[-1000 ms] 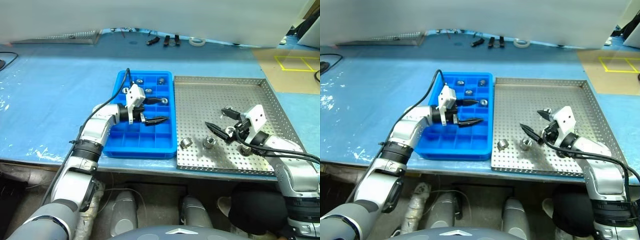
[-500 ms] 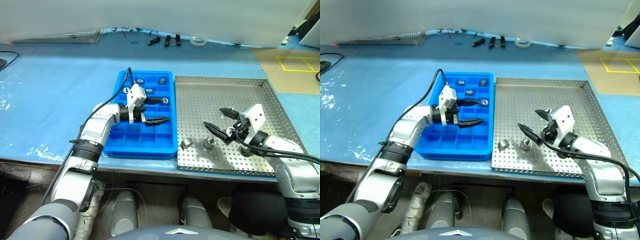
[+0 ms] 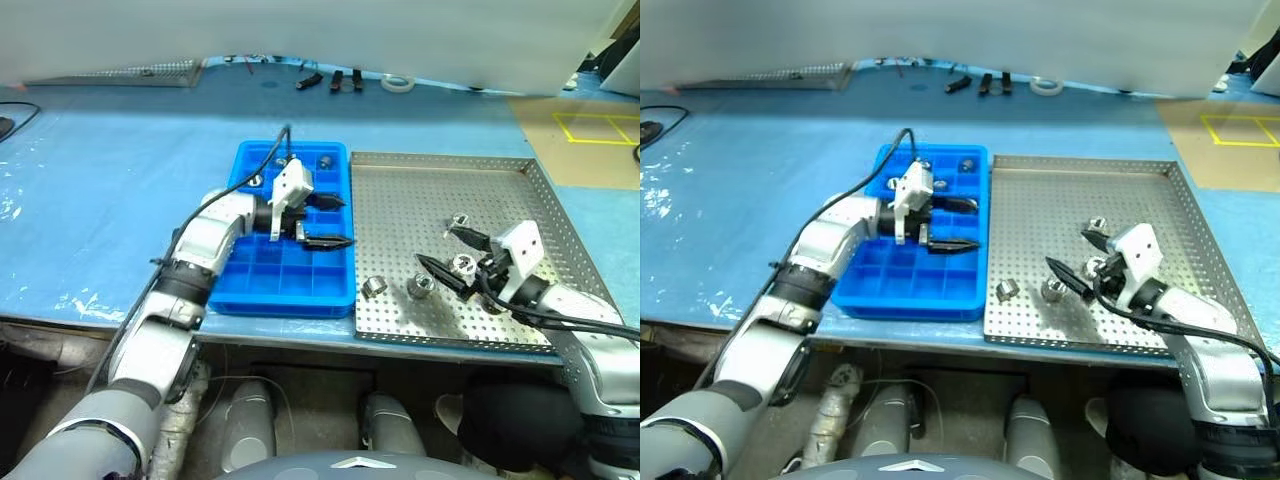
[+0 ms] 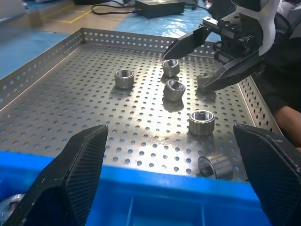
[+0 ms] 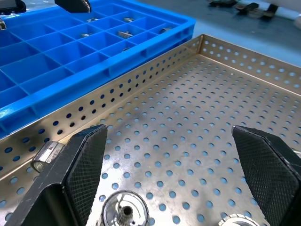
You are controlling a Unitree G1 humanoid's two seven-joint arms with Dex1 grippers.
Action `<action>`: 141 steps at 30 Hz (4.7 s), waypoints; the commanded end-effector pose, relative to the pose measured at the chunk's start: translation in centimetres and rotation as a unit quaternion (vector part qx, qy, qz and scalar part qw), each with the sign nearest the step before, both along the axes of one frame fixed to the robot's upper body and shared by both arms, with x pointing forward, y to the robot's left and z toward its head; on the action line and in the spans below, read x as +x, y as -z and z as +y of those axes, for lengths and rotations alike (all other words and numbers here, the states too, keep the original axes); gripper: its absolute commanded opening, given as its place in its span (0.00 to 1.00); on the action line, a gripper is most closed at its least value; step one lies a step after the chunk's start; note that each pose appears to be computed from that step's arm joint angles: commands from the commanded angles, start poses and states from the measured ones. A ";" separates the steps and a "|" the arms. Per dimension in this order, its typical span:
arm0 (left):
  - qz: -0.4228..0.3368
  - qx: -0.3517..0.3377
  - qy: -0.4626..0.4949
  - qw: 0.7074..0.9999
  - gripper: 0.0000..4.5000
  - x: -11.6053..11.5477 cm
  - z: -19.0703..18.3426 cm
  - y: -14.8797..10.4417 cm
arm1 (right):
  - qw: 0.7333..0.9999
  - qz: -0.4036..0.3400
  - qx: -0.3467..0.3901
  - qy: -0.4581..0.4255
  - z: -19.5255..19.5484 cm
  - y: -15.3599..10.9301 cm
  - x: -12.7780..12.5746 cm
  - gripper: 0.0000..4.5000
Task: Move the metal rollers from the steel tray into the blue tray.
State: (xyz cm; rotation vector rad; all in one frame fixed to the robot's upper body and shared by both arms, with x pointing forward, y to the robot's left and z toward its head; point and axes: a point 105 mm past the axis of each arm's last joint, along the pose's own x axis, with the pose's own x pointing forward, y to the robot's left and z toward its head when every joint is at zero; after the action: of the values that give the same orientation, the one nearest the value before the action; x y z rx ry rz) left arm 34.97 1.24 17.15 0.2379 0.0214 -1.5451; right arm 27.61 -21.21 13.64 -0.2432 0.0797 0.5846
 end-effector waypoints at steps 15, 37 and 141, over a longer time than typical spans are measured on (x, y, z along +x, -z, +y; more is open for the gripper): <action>0.026 0.322 0.121 0.939 1.00 -0.3 -4.0 3.9 | 0.992 -0.026 0.033 0.116 0.3 -0.2 -4.4 0.99; 0.074 0.445 0.145 0.881 1.00 -2.0 -2.7 8.3 | 0.988 -0.022 0.028 0.148 0.2 1.5 -4.6 0.99; 0.007 0.071 -0.195 0.978 0.93 4.6 2.8 -0.6 | 0.979 -0.082 0.006 -0.185 9.4 -5.9 3.4 1.00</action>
State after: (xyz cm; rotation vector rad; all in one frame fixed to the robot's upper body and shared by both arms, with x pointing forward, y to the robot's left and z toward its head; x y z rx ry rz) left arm 40.04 5.74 16.54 0.2858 0.2343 -1.0630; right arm 31.51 -10.98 17.83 -0.2849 -0.0718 0.9778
